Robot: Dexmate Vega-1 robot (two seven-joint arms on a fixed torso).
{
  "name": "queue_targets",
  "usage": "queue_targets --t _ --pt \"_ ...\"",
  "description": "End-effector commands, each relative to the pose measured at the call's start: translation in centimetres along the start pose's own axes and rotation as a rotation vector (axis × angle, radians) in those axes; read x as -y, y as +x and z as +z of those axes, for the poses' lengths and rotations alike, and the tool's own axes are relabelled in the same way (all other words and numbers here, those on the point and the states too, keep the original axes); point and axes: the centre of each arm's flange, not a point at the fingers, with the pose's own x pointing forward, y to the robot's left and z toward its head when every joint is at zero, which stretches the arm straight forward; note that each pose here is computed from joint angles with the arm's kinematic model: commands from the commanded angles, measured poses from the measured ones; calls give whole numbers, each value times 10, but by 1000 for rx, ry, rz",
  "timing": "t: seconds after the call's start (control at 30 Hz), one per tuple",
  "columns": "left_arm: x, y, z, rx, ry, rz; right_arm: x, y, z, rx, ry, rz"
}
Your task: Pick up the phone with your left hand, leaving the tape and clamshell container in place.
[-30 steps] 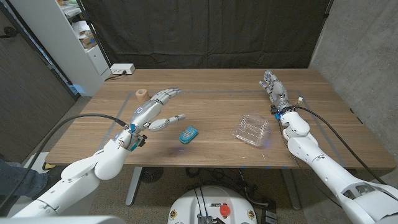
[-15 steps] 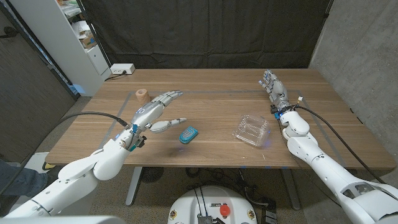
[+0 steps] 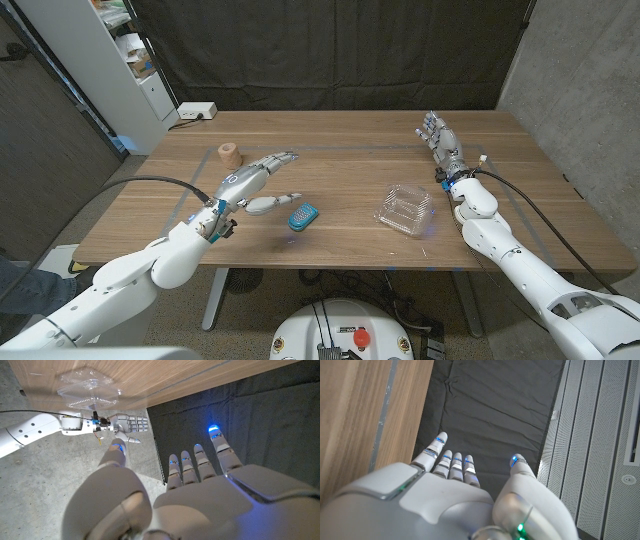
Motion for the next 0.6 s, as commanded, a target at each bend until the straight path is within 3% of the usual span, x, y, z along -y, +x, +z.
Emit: queue_targets --t 0.03,0.27,0.6 --pt "3 -2 8 -21 95 -15 3 0 -1 2 3 -4" --pt "7 -7 16 4 177 60 4 0 -1 2 5 -3" --pt "14 0 15 -27 184 -1 6 -4 -3 -2 8 -10"
